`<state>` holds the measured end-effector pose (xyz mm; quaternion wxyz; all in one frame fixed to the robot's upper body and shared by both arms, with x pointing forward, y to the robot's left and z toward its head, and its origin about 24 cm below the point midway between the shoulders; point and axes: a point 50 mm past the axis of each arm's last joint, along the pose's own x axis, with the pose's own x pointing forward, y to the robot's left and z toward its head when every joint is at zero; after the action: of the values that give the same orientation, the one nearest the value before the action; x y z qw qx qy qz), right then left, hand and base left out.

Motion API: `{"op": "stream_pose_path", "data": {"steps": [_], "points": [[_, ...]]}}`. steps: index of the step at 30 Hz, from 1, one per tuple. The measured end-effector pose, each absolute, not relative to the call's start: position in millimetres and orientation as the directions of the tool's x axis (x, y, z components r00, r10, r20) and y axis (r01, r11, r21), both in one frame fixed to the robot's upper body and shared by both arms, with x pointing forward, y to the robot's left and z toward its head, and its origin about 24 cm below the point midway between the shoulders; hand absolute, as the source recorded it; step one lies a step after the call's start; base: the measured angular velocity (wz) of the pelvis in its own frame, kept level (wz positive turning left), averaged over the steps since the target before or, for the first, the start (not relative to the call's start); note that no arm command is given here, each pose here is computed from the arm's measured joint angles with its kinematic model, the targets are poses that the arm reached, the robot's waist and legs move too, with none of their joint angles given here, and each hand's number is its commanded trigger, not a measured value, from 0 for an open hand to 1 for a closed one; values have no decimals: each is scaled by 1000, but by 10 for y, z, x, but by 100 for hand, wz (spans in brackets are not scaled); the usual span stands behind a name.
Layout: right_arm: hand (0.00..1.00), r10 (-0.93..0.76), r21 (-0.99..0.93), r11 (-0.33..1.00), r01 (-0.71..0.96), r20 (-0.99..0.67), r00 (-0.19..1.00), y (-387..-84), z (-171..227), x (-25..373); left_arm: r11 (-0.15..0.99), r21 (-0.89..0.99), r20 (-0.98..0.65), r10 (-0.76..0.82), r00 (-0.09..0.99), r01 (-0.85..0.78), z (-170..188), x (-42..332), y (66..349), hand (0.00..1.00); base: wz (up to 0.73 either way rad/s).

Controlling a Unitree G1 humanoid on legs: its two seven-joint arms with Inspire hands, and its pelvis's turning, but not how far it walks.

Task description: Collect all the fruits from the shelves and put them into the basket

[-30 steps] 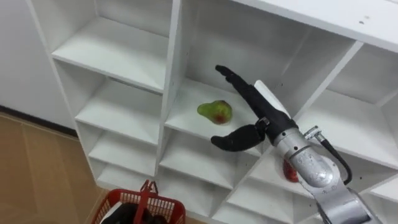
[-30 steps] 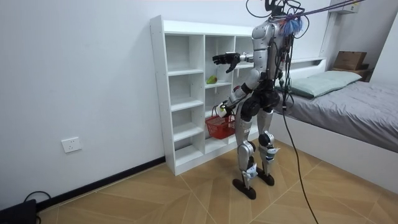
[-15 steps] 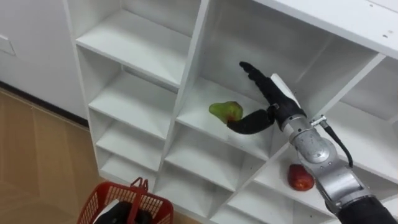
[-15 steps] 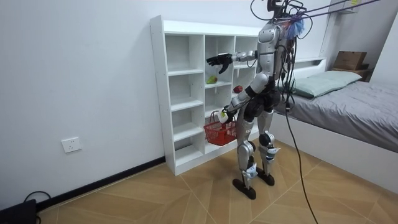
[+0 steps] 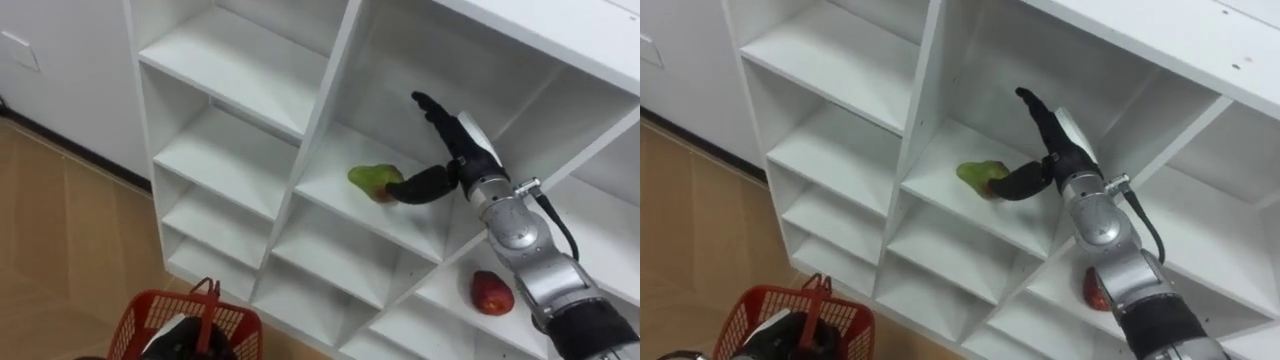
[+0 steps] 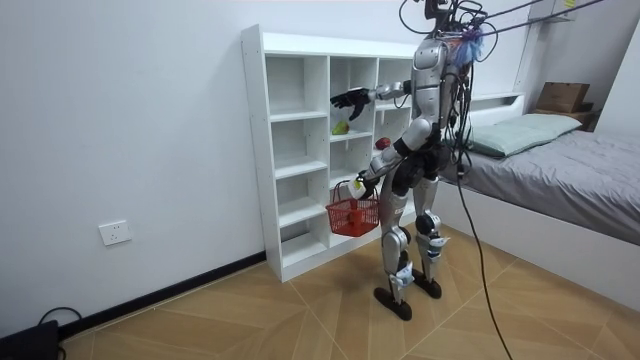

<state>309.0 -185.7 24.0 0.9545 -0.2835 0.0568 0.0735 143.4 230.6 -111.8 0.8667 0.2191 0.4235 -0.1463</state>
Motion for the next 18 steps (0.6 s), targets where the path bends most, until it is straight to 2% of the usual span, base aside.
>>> {"op": "stream_pose_path", "data": {"steps": [18], "points": [[0, 19, -570, 805, -166, -255, 967, -2057, 72, 3156, 836, 250, -803, -103, 587, 489, -1133, 1622, 2187, 100, 5]]}}
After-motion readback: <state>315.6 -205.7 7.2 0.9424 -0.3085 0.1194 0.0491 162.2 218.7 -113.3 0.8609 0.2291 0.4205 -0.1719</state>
